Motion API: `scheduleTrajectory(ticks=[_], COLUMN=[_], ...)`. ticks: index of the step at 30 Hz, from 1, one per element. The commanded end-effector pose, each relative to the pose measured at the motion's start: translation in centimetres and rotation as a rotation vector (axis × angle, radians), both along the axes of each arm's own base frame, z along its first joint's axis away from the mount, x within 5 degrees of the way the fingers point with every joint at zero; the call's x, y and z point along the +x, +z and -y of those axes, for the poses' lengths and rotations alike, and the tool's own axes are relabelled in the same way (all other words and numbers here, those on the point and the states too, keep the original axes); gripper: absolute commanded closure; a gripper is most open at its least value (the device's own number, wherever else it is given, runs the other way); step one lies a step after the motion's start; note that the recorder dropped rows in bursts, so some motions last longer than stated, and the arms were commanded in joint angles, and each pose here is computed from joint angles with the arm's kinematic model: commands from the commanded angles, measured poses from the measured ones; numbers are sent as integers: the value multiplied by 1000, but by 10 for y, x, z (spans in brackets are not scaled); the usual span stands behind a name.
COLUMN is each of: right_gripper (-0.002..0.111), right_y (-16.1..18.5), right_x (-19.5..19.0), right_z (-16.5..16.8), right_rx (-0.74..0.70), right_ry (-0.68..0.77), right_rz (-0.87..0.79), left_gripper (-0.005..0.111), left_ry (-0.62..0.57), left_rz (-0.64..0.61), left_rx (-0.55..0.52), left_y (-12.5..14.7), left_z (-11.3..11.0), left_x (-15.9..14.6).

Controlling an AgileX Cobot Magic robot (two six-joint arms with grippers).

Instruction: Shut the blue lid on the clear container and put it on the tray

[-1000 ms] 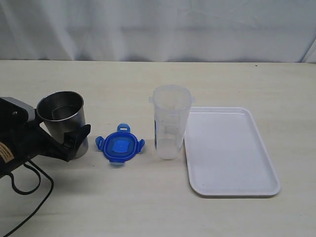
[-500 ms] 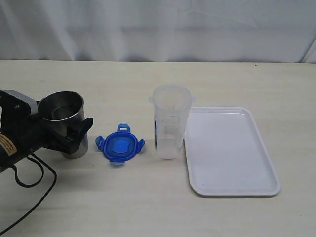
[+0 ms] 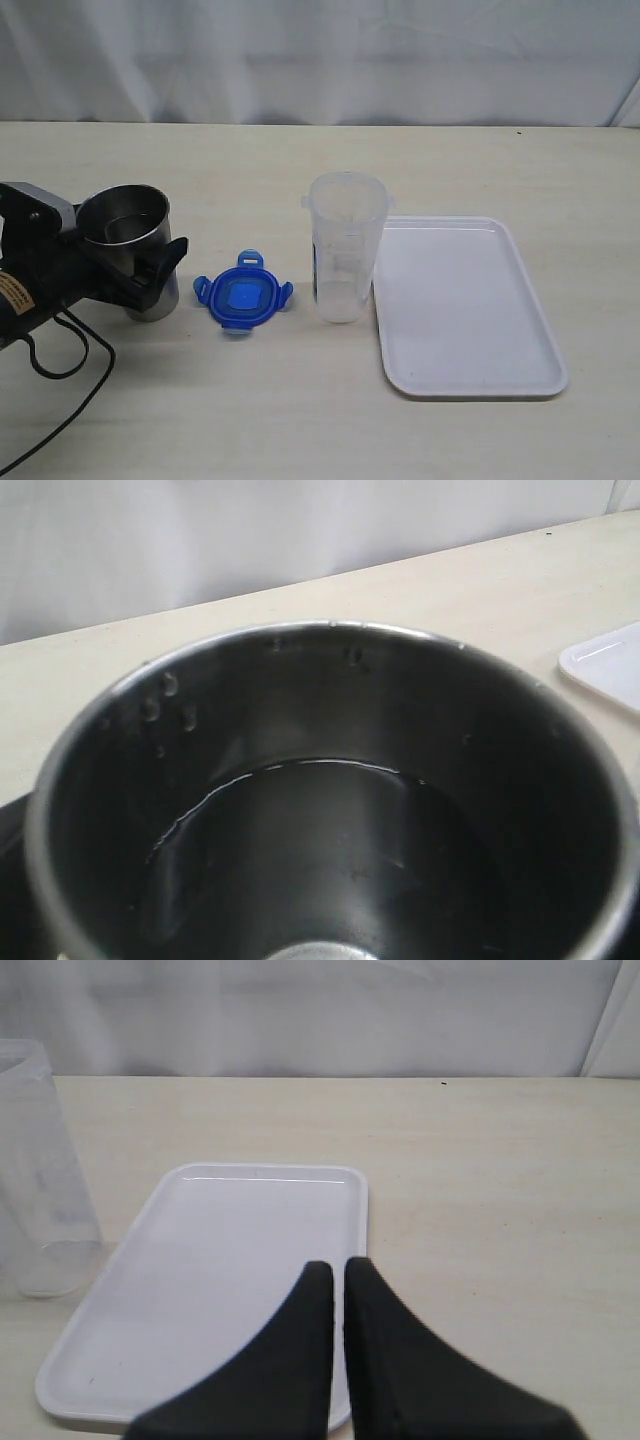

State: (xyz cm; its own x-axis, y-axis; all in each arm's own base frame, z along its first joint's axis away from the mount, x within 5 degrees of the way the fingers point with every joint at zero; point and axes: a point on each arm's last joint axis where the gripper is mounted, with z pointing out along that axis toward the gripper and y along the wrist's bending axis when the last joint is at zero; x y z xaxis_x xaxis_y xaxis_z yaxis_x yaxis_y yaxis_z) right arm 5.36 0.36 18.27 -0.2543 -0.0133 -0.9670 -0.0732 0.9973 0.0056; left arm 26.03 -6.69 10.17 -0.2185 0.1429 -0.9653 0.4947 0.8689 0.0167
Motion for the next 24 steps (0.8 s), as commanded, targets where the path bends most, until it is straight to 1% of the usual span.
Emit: scheduleTrajectory(ticks=[1,24], right_gripper=[104,104], right_y=[0,0], right_x=[0,0], right_z=[0,0], right_rx=[-2,-2], right_ry=[-5,-5], right_rz=[2,2], left_gripper=[4,4], left_ry=[-9,-13], left_rz=[4,14], left_rx=[-8,-9], left_y=[0,1], left_z=[1,2], left_x=[0,3])
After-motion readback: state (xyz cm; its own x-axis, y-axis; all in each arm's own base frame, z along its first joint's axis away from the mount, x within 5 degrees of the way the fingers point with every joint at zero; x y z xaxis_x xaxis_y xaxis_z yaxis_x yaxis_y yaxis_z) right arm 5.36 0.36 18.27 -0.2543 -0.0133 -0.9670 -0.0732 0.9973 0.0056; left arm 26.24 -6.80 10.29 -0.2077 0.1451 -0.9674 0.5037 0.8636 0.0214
